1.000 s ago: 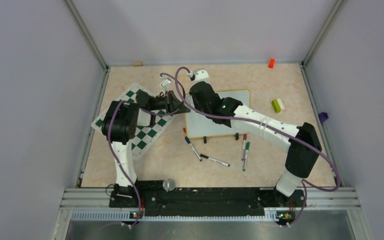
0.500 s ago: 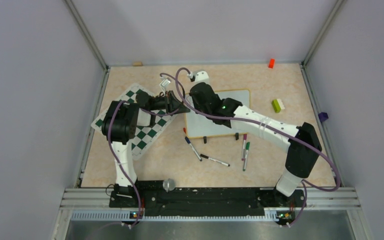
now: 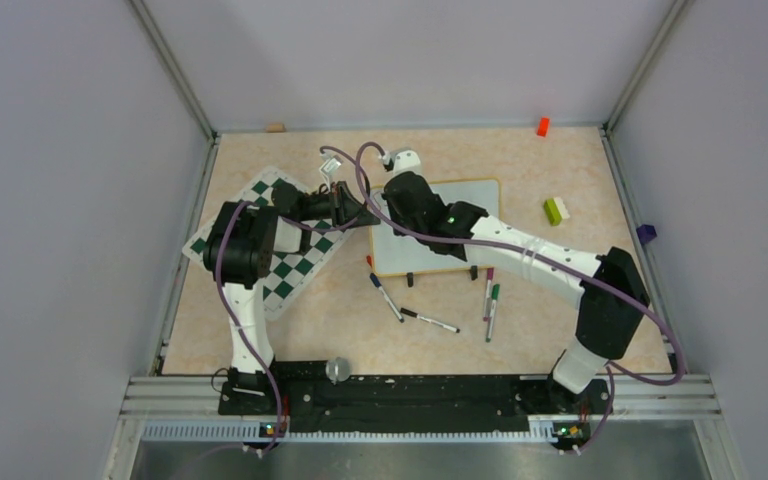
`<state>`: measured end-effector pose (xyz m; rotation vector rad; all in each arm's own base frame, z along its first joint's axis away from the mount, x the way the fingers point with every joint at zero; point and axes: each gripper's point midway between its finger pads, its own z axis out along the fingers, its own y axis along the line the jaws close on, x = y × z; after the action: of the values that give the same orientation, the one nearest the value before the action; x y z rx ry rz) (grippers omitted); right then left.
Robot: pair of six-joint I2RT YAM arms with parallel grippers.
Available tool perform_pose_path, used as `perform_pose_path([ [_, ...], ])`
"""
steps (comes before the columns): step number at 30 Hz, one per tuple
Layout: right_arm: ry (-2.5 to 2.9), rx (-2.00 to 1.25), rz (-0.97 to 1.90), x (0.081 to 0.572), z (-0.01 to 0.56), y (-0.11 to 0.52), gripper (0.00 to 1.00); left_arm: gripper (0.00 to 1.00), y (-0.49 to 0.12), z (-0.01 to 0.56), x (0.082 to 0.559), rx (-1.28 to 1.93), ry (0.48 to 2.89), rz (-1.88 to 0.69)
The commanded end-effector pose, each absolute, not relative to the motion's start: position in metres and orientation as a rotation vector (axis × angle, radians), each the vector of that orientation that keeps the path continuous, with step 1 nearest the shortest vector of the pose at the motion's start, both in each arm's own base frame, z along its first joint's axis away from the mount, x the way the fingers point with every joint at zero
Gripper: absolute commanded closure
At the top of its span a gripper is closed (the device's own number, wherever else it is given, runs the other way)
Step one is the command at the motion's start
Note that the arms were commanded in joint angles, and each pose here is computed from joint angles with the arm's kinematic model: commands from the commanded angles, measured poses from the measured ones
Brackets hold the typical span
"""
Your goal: Write a sentence on the whiteboard
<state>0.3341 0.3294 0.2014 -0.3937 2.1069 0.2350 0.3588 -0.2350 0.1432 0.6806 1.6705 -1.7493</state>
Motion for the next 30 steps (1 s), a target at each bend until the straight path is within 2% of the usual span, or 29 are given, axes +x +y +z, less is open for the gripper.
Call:
perform_pose_path([
  [1, 2.102, -0.369, 0.256, 0.332, 0.207, 0.322, 1.0, 1.0, -0.236, 0.169, 0.356, 0.788, 1.53, -1.663],
  [12, 2.106, -0.358, 0.212, 0.332, 0.203, 0.313, 1.0, 1.0, -0.236, 0.168, 0.356, 0.788, 1.532, -1.664],
  [30, 2.05, -0.356, 0.2, 0.343, 0.234, 0.317, 1.0, 1.0, -0.236, 0.169, 0.356, 0.789, 1.53, -1.663],
])
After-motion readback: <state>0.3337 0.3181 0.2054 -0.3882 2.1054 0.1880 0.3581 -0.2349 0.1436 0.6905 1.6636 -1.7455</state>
